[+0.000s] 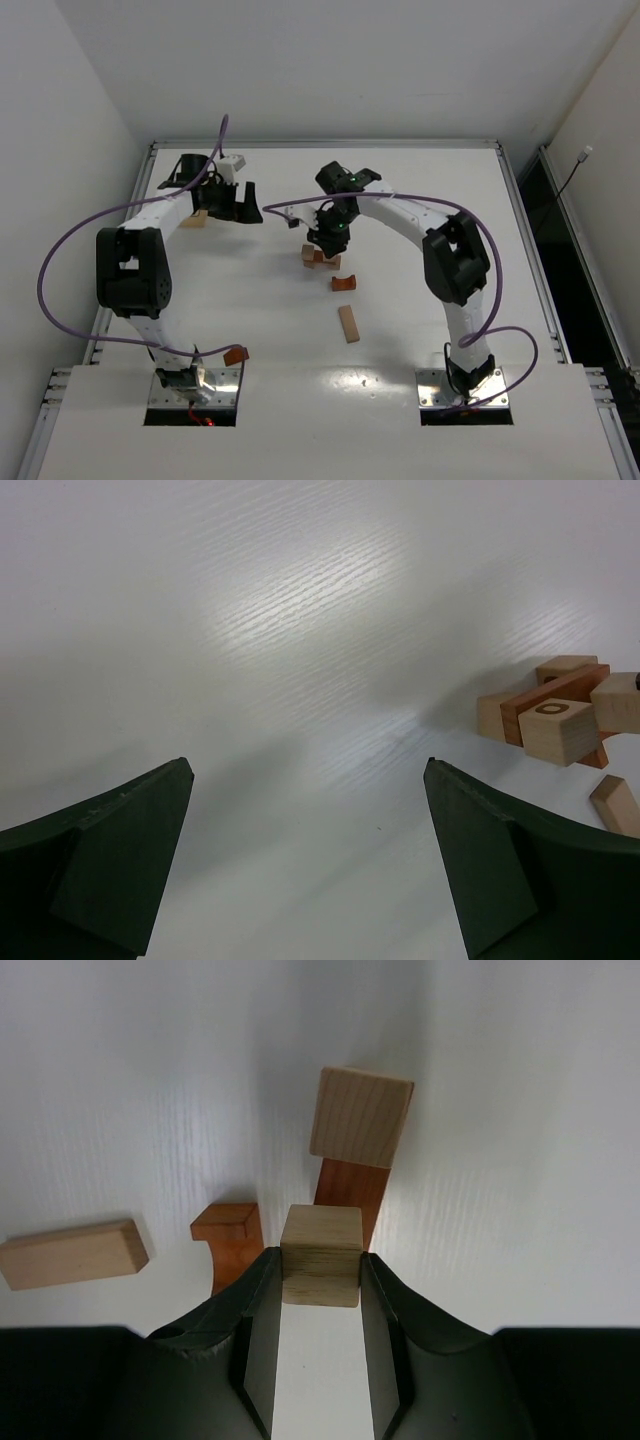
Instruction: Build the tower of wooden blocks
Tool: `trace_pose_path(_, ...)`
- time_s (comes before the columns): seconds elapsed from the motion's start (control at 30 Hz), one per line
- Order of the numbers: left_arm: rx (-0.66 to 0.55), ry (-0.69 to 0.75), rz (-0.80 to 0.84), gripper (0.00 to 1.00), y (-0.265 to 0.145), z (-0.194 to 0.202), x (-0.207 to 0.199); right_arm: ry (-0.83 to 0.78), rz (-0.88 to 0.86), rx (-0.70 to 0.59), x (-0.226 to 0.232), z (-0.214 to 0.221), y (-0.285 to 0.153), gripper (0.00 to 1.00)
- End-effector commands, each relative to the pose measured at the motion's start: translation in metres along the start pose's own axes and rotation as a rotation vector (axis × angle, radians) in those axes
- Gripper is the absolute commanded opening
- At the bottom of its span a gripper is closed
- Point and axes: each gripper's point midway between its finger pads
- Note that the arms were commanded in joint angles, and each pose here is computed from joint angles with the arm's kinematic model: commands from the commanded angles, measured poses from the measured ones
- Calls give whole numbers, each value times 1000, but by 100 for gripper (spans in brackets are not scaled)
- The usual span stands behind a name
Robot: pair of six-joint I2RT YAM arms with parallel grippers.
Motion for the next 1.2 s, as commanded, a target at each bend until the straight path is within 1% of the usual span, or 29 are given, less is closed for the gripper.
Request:
trace_pose_path(0.0, -34, 16, 17, 100, -8, -9, -2, -9, 58, -33, -22, -10, -9, 0)
trace_pose_path(0.4, -30, 5, 21, 100, -6, -10, 2, 3, 59, -20, -25, -5, -9, 0)
trace_pose_path(0.73, -14, -5, 31, 100, -3, -5, 2, 19, 28, -4, -15, 3, -3, 0)
trace_pose_path(1.17, -6, -10, 30, 100, -1, -3, 4, 18, 5, -5, -8, 1, 0, 0)
Point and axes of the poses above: each gripper's point midway between its finger pads, its own y axis out along the fingers, its own x axis along the line the jaws close on, z = x × y, and after that the axes turned 11 degrees about -y, right-handed
